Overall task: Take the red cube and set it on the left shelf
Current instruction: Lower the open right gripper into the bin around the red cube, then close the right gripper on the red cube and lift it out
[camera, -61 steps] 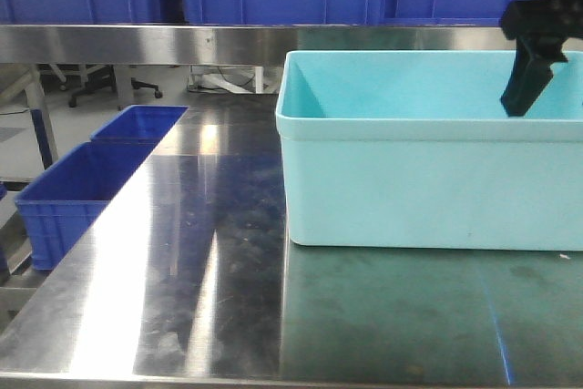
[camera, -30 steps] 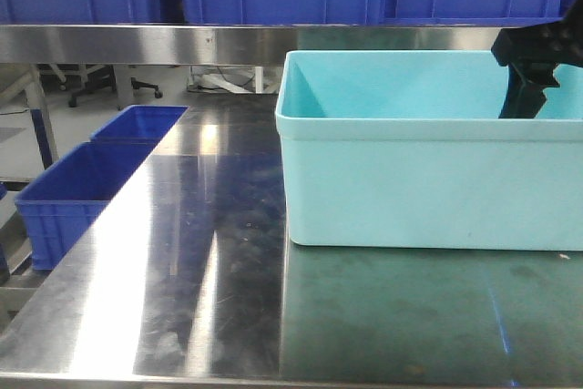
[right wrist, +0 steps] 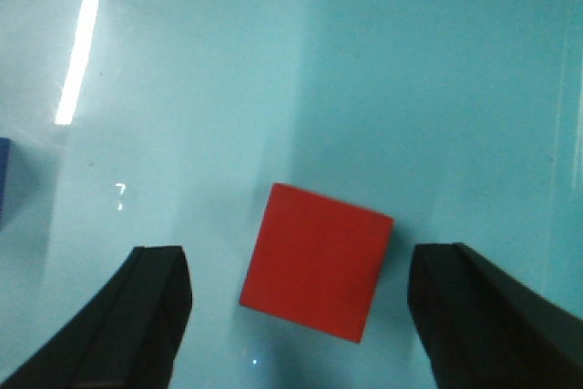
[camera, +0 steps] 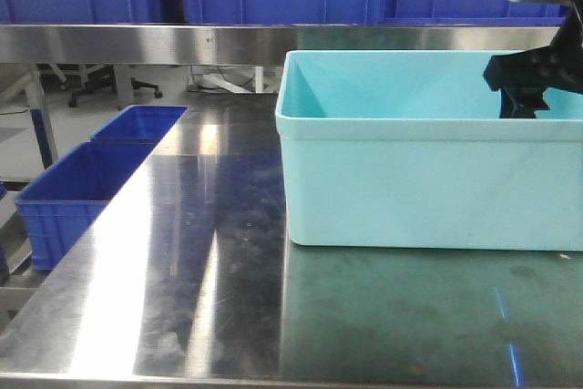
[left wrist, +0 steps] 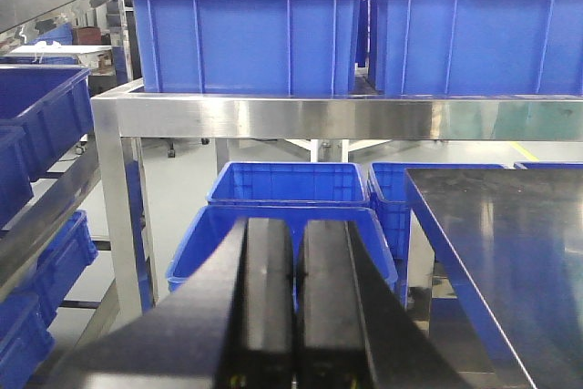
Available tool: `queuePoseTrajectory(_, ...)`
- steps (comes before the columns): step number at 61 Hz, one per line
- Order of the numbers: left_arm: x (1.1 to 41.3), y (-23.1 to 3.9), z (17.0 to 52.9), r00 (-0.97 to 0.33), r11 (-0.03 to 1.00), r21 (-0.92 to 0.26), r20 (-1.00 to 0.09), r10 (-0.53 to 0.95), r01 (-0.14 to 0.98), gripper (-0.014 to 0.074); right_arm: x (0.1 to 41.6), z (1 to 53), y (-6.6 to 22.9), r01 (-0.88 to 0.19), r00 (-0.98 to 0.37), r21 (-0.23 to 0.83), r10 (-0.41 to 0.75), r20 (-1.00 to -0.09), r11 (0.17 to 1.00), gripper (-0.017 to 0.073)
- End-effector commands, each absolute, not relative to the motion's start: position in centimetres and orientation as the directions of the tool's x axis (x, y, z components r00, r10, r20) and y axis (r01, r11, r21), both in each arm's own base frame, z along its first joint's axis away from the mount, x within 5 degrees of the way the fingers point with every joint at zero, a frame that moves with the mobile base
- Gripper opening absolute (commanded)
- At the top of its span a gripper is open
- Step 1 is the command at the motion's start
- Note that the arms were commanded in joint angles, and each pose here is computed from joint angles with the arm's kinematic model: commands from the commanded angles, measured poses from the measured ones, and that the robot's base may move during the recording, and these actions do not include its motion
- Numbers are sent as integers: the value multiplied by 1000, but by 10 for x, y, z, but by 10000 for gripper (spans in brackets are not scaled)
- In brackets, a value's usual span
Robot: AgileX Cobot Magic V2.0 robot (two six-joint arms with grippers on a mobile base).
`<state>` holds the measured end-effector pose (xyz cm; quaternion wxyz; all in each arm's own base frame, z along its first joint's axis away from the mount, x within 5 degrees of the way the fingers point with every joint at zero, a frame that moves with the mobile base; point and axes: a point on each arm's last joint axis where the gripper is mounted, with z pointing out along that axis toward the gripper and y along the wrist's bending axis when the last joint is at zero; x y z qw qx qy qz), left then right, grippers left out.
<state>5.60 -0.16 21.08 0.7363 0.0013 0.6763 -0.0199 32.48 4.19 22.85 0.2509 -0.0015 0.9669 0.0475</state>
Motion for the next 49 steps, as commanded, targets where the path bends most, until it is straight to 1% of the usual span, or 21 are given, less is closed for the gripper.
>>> queuePoseTrajectory(1, 55, -2, 211, 165, 999, -25, -986, -30, 35, 101, 332, 250, 40, -46, -806, 76, 7, -592, 996, 605)
queuePoseTrajectory(20, 55, -2, 211, 165, 999, -25, -986, -30, 35, 101, 339, 237, 41, -47, -814, 70, 2, -581, 996, 603)
queuePoseTrajectory(27, 55, -2, 211, 165, 999, -25, -986, -30, 35, 101, 340, 235, 41, -47, -816, 68, 2, -578, 997, 560)
queuePoseTrajectory(33, 55, -2, 211, 165, 999, -25, -986, -30, 35, 101, 341, 236, 41, -48, -806, 68, 1, -592, 997, 444)
queuePoseTrajectory(36, 55, -2, 211, 165, 999, -25, -986, -30, 35, 101, 343, 238, 41, -49, -800, 68, 2, -600, 996, 325)
queuePoseTrajectory(44, 55, -2, 211, 165, 999, -25, -986, -30, 35, 101, 345, 251, 41, -52, -776, 71, 5, -631, 996, 57)
queuePoseTrajectory(45, 55, -2, 211, 165, 999, -25, -986, -30, 35, 101, 345, 255, 41, -52, -768, 72, 6, -640, 996, 39)
queuePoseTrajectory(47, 55, -2, 211, 165, 999, -25, -986, -30, 35, 101, 345, 261, 41, -54, -755, 73, 7, -655, 996, 60)
queuePoseTrajectory(49, 55, -2, 211, 165, 999, -25, -986, -30, 35, 101, 344, 269, 42, -57, -738, 74, 8, -675, 996, 62)
